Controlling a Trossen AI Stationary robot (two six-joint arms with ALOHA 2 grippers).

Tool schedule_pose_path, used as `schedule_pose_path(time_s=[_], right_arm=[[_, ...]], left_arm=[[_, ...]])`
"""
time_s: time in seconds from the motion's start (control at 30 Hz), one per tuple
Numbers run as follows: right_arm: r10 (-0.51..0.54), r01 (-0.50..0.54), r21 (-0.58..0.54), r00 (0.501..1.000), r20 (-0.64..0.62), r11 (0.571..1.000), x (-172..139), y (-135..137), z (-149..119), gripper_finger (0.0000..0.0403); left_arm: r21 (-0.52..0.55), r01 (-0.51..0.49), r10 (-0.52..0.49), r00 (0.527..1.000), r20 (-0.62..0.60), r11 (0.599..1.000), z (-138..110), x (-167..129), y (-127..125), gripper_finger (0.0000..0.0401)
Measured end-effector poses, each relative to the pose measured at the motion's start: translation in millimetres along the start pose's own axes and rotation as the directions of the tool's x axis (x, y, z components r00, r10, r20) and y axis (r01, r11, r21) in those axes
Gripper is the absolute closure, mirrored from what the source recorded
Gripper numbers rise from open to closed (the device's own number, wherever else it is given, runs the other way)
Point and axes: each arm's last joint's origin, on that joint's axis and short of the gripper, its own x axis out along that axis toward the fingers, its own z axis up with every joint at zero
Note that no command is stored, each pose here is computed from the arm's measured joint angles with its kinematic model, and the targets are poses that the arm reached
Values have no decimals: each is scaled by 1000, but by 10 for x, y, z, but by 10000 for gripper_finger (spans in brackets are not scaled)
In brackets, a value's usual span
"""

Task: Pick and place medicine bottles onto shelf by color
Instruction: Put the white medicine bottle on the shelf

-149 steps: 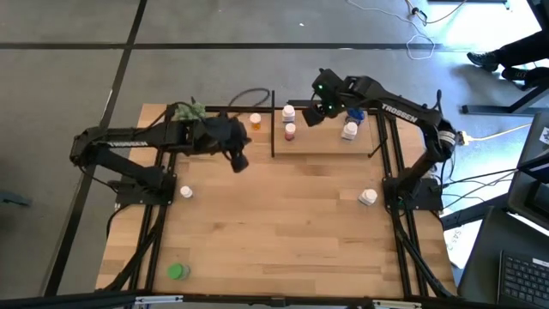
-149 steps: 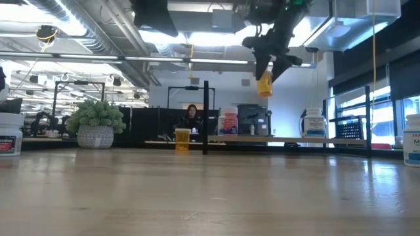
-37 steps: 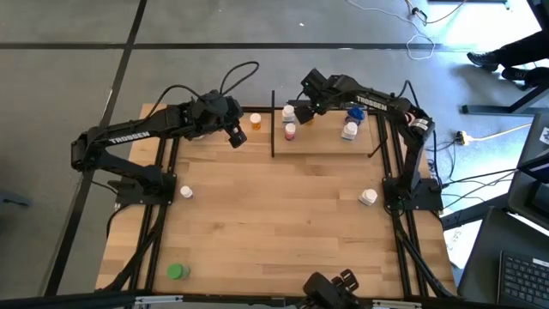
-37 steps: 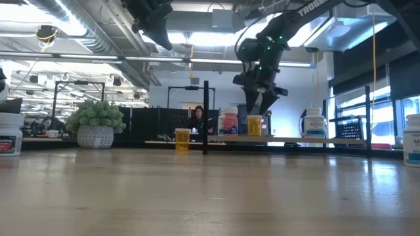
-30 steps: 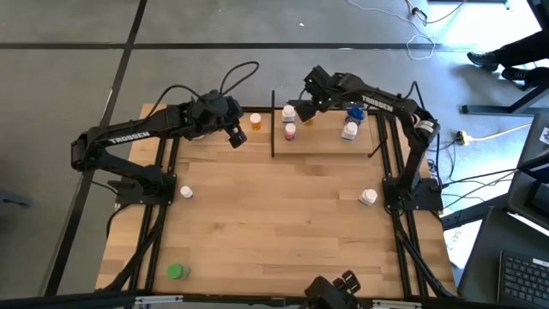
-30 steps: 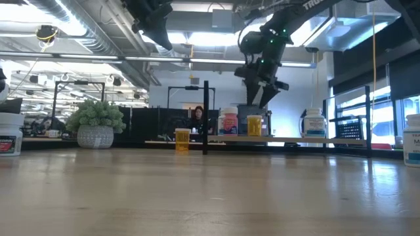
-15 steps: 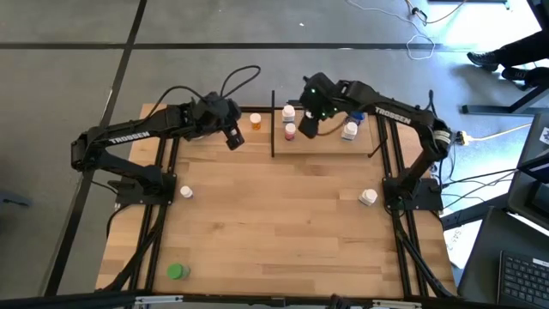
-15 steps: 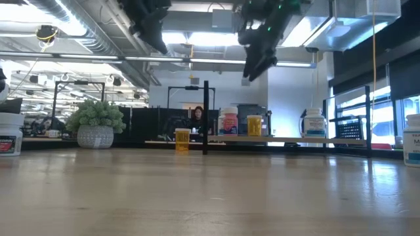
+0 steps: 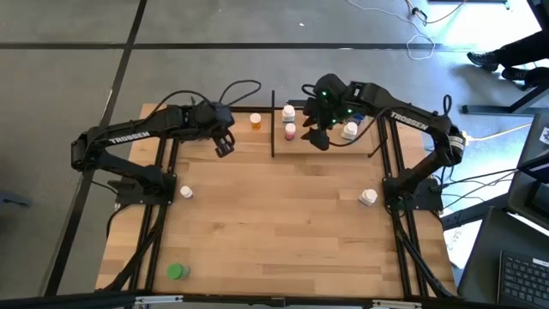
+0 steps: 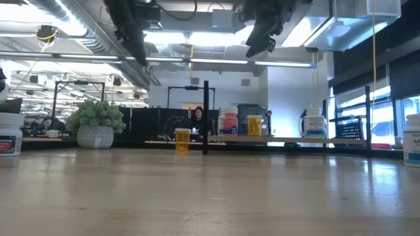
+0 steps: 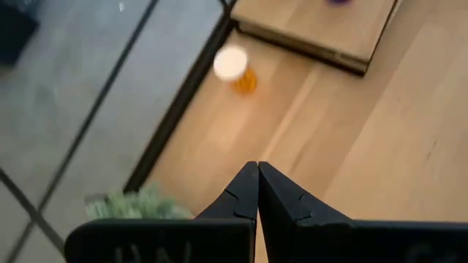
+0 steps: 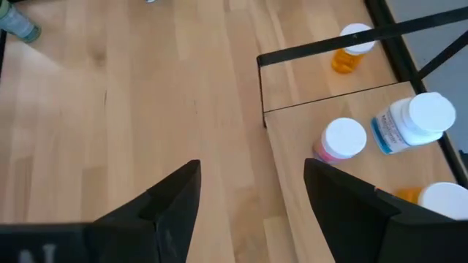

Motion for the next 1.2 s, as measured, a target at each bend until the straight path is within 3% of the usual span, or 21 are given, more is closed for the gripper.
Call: schedule_pose_path(time_s=[0.2, 0.3, 0.47, 0.67, 0.97, 1.1, 1.2], right_arm=[[25, -25, 3, 1000, 4, 1000, -4, 8, 0, 159], [87, -87, 6, 996, -1, 996, -6, 27, -11, 159], [163, -153, 85, 979, -121, 985, -15, 96, -136, 159], [159, -89, 253, 949, -273, 963, -6, 262, -259, 159], [68, 77, 270, 870, -489, 960, -42, 701, -441, 159], [6, 221, 326, 819, -573, 919, -174, 796, -554, 159], [-4, 257, 379, 833, -553, 889, -258, 832, -568, 159]], left_arm=[[-110, 43, -59, 988, -145, 993, -147, -11, -12, 401], [-151, 56, -88, 972, -216, 987, -217, -24, -15, 401], [-167, 55, -102, 954, -282, 984, -281, -41, -13, 401], [-173, 50, -98, 955, -280, 984, -280, -40, -12, 401], [-164, 55, -97, 959, -266, 985, -266, -36, -14, 401], [-162, 55, -97, 959, -265, 985, -265, -36, -14, 401], [-161, 55, -97, 959, -265, 985, -265, -36, -14, 401]])
